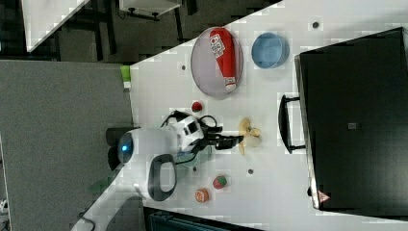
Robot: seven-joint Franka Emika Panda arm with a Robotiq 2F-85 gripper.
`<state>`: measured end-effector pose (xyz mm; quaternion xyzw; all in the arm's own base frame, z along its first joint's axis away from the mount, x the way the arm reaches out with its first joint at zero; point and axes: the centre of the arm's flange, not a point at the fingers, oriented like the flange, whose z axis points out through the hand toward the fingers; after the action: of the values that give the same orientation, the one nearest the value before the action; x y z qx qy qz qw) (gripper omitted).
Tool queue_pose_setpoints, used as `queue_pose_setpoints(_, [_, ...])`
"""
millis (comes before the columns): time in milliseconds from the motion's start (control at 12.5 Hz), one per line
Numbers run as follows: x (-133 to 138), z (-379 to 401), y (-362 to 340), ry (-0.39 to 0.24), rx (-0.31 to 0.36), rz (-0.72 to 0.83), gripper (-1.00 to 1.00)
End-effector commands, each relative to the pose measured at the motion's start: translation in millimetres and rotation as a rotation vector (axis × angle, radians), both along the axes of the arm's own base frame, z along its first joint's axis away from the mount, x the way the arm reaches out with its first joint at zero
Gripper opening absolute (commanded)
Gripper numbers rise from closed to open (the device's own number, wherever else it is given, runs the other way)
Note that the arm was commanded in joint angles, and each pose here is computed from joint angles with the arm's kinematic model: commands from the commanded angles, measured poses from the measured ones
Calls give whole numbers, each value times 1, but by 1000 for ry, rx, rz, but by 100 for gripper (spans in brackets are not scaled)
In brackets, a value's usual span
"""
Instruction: Pick Banana and place it in mug.
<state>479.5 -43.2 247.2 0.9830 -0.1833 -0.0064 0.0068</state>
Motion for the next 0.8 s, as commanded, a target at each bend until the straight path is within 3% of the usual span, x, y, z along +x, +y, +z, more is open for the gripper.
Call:
queue_pose_setpoints(80, [-12, -52, 2, 41, 2, 123, 100])
queue_pose_setpoints(560, [-15, -98, 12, 22, 0, 139, 100])
queue_pose_setpoints(640, [-16, -101, 13, 27, 1, 138, 93])
queue_pose_setpoints(800, [-14, -100, 16, 15, 2, 141, 43])
